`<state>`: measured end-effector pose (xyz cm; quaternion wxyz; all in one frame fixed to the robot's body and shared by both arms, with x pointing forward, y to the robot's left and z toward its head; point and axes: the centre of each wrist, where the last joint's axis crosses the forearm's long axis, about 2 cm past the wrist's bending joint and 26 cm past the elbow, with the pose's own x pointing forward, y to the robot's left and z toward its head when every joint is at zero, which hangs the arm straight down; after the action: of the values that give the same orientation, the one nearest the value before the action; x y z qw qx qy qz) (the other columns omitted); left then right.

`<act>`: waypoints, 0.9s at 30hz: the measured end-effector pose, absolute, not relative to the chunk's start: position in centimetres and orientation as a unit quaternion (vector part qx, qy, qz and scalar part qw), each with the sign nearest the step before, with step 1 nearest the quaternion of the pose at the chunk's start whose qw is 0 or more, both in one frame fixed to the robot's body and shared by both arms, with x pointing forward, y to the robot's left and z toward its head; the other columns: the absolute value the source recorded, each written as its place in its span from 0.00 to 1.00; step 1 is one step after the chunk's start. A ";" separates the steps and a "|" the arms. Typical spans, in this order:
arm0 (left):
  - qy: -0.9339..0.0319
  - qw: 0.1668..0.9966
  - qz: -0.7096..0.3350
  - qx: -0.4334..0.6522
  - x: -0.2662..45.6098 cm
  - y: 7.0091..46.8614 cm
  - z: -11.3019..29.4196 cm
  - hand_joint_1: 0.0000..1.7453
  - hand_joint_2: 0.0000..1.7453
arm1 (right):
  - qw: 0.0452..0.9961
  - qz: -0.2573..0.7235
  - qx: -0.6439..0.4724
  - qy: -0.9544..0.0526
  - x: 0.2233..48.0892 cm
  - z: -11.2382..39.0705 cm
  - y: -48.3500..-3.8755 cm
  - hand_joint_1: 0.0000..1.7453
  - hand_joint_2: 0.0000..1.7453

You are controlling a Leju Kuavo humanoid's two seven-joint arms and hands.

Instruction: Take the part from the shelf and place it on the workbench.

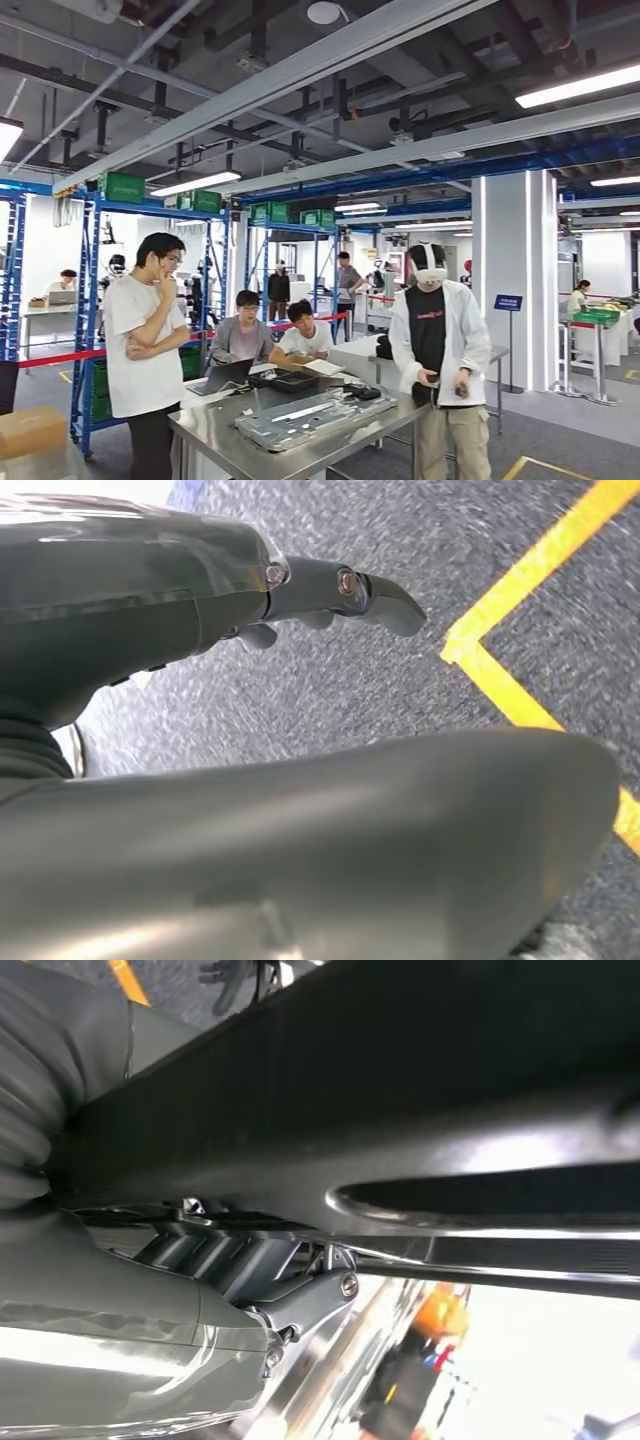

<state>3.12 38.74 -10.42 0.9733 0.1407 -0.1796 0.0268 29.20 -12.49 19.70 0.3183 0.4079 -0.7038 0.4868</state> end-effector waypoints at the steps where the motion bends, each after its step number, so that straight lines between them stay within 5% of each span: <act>1: -0.180 0.973 0.027 0.140 3.2 38.7 -10.4 0.00 1.00 | 0.320 0.486 0.408 -0.703 29.1 19.6 -12.5 1.00 1.00; 27: -0.169 0.976 0.025 0.132 2.7 37.7 -10.6 0.00 1.00 | 0.325 0.486 0.408 -0.701 29.0 19.2 -12.8 1.00 1.00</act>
<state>2.74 37.74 -10.63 0.9763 0.1320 -0.1694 0.0247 29.04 -12.81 19.22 0.3254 0.4082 -0.7009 0.4860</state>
